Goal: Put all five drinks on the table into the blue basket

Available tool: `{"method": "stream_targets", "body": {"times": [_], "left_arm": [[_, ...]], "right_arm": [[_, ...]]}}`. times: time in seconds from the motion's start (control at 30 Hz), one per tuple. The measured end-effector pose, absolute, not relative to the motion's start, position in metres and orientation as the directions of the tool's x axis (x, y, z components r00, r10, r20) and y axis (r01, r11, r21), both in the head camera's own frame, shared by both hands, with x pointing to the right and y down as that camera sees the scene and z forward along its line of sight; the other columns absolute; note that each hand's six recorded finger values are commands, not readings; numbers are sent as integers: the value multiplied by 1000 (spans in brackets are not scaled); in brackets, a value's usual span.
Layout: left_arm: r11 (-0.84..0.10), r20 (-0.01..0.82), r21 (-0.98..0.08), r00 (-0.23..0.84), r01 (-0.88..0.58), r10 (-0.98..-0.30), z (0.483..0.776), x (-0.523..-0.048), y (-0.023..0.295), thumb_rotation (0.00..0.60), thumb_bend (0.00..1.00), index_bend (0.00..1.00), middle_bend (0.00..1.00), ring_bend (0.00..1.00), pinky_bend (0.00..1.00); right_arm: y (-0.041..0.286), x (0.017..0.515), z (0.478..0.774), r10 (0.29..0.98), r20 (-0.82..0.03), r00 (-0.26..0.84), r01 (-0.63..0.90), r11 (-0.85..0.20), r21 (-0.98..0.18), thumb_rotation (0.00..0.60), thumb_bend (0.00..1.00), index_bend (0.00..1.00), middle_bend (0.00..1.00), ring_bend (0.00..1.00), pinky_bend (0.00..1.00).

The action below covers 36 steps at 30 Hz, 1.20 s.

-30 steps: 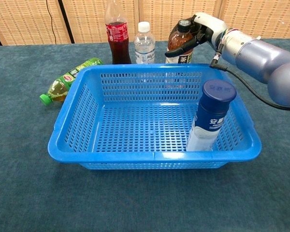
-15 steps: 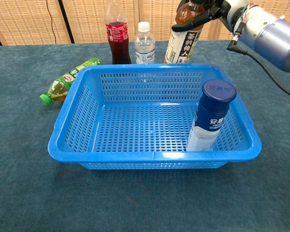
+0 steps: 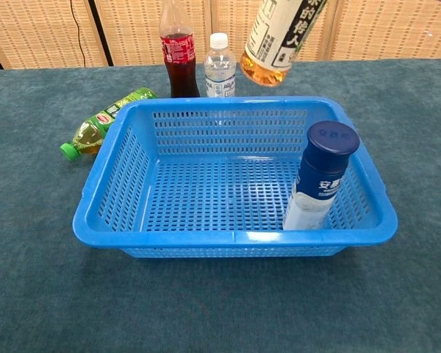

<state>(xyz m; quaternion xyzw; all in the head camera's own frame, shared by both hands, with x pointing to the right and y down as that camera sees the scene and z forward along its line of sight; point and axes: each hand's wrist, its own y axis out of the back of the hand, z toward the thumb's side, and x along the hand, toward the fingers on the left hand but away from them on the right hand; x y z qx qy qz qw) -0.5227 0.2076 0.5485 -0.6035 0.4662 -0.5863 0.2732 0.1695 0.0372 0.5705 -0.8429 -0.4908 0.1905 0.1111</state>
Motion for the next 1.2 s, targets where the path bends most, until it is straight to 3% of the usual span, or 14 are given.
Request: {"method": "stream_targets", "body": {"times": [0.23,0.53,0.63,0.7,0.8,1.03,1.2], "left_arm": [[-420,457,-876,-126,-239,-881,550,-524,208,600,147,0,0,0,0],[-426,460,-874,-119,-236,-880,551,-521,209,600,147,0,0,0,0],[-430,464,-873,-116,-232,-878,552,-520,209,600,147,0,0,0,0],[-432,465,-872,-112,-230,-878,552,-519,209,600,147,0,0,0,0],[-434,466,-871,-109,-230,-878,552,-517,210,600,147,0,0,0,0],[-429,462,-873,-108,-233,-880,551,-518,210,600,146,0,0,0,0],[-420,453,-876,-110,-237,-884,548,-520,210,600,147,0,0,0,0]], "right_arm": [[69,178,601,812,-348,469,724,-579,-376,600,157,666,679,577,519],[76,192,630,784,-396,479,669,-618,-413,600,134,586,585,501,513],[82,195,635,768,-401,500,644,-639,-421,600,39,407,396,336,421],[88,197,638,753,-402,521,621,-657,-428,600,0,212,185,136,257],[95,201,641,731,-405,550,569,-682,-459,600,0,24,6,0,29],[88,215,623,748,-377,546,557,-660,-503,600,0,0,0,0,0],[65,223,593,790,-324,520,610,-609,-507,600,0,0,0,0,0]]}}
